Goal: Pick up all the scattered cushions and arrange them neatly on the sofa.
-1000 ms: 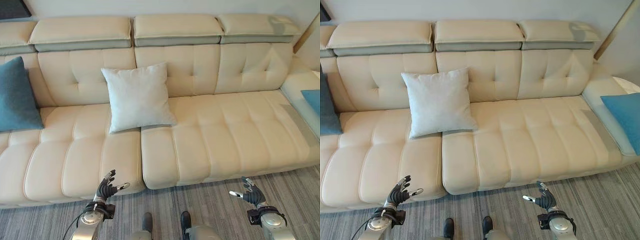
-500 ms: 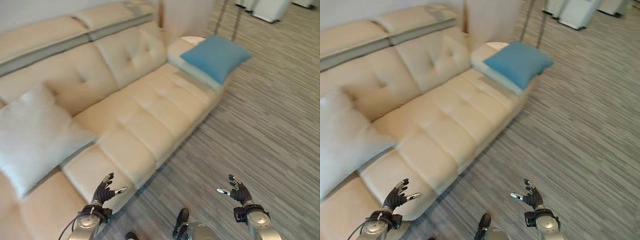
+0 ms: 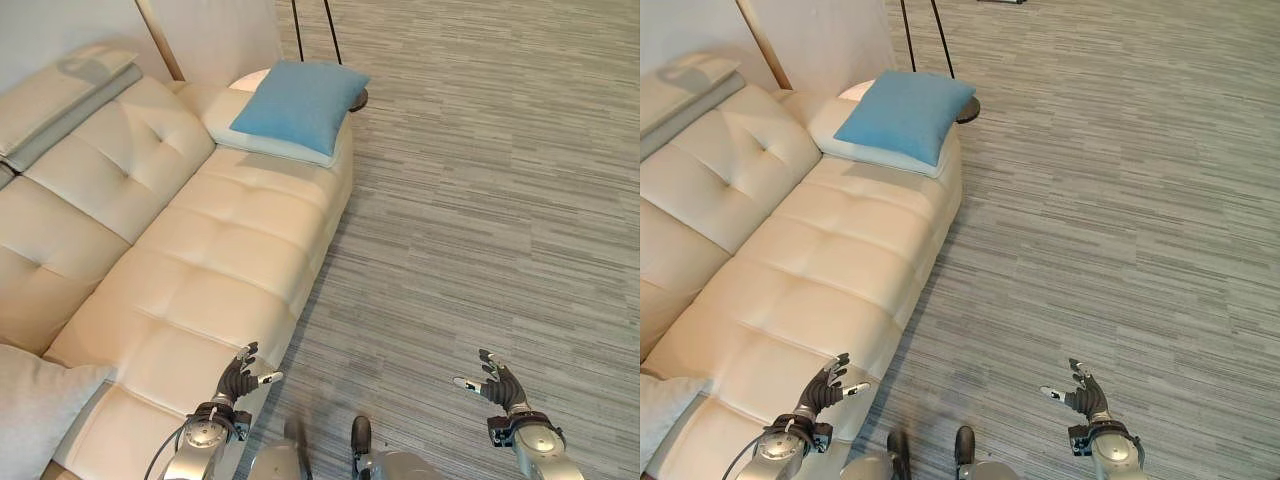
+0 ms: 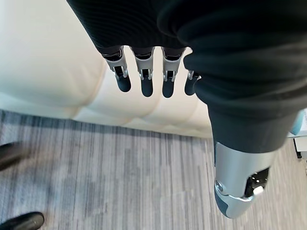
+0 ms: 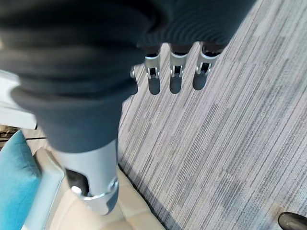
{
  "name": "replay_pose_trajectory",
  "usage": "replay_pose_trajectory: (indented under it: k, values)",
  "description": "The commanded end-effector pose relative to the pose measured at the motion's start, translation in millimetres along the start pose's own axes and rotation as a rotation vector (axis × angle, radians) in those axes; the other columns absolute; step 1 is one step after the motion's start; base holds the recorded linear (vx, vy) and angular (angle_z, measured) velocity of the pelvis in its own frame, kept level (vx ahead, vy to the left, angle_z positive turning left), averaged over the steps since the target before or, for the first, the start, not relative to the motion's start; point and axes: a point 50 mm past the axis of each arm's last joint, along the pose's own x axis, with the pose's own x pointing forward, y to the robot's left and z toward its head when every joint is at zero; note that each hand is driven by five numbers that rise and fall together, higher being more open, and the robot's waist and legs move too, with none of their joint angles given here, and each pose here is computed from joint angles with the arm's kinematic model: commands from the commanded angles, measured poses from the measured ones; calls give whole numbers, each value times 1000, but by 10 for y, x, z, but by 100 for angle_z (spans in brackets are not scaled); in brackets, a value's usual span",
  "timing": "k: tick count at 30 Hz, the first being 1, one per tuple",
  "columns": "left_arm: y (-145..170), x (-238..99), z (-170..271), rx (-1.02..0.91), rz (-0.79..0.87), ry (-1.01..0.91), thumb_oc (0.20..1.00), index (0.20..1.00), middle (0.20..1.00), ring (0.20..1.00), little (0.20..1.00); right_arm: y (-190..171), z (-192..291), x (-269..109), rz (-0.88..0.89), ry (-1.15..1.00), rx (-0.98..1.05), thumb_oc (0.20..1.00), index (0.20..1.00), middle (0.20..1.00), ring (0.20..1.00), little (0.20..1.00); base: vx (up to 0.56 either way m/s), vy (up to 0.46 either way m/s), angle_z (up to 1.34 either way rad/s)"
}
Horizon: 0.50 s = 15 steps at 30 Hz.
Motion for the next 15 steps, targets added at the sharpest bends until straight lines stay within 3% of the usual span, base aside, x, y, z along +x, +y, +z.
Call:
replay_pose_trajectory:
  k: [1, 5, 12, 15]
  values:
    - [87, -43, 94, 48, 14, -63, 1000, 1000, 1000, 1000, 1000, -57, 213, 28, -26, -101, 20, 1000, 1000, 1000, 1000, 1000, 425, 101, -63]
    - [138, -73, 52, 41, 27, -49, 1000, 1000, 1000, 1000, 1000, 17, 229, 23, 12, -109, 17, 1000, 1000, 1000, 1000, 1000, 503, 190, -80]
    - [241, -20, 154, 56, 57, -78, 1000, 1000, 1000, 1000, 1000, 223, 460, 101, 76, -185, 46, 1000, 1000, 1000, 1000, 1000, 296, 145, -76]
    - [268, -26, 150, 51, 69, -78, 1000, 1000, 1000, 1000, 1000, 195, 501, 106, 70, -200, 47, 1000, 1000, 1000, 1000, 1000, 344, 73, -1]
